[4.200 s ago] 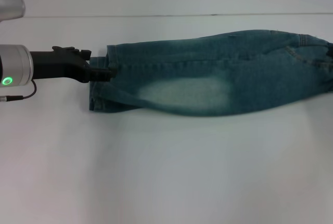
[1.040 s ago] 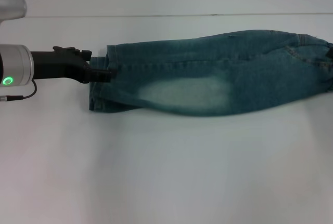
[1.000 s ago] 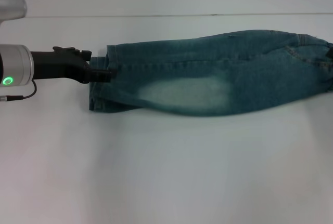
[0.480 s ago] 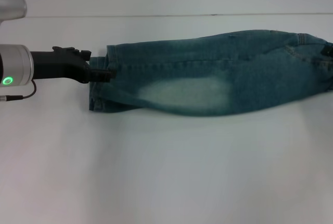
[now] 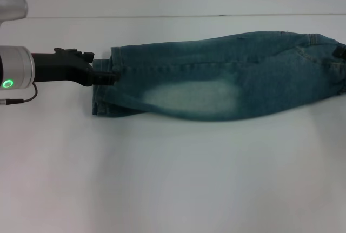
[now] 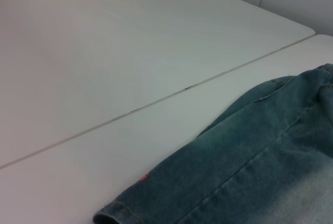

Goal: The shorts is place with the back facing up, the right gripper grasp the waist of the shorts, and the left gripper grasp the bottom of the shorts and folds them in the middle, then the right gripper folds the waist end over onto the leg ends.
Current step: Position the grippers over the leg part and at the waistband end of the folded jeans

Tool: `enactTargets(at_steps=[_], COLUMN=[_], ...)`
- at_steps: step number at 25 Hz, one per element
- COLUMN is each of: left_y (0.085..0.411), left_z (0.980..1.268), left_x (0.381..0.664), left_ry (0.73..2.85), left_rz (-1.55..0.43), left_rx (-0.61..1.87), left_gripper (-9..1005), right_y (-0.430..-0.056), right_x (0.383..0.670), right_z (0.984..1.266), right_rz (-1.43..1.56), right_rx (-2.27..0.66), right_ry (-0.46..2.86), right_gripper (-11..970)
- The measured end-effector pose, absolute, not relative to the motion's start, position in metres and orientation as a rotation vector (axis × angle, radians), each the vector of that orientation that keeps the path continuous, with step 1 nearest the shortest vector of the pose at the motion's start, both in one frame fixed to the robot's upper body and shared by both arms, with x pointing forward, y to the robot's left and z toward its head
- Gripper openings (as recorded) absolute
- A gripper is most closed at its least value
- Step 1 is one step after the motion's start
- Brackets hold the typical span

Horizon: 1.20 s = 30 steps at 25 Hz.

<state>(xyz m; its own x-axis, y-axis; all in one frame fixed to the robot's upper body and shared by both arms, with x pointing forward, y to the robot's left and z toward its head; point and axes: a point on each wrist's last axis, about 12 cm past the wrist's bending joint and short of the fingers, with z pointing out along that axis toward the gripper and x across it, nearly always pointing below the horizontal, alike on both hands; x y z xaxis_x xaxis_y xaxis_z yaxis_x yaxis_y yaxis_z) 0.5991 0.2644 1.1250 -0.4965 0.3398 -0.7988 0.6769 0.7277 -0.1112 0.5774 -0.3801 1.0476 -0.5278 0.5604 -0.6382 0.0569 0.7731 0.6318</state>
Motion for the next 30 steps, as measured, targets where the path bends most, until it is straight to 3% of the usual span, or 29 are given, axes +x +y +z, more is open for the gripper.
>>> enactTargets(at_steps=[25, 30], left_y=[0.261, 0.261], left_z=[1.126, 1.126], left_x=[0.6, 0.6], left_ry=[2.121, 2.12], left_rz=[-0.537, -0.537], left_rx=[0.782, 0.782], left_gripper=[919, 918], right_y=[-0.379, -0.381], right_x=[0.565, 0.562], right_z=[1.051, 1.048], right_rz=[0.791, 0.791], right_rx=[0.43, 0.445], right_ry=[1.985, 1.988], right_gripper=[931, 865])
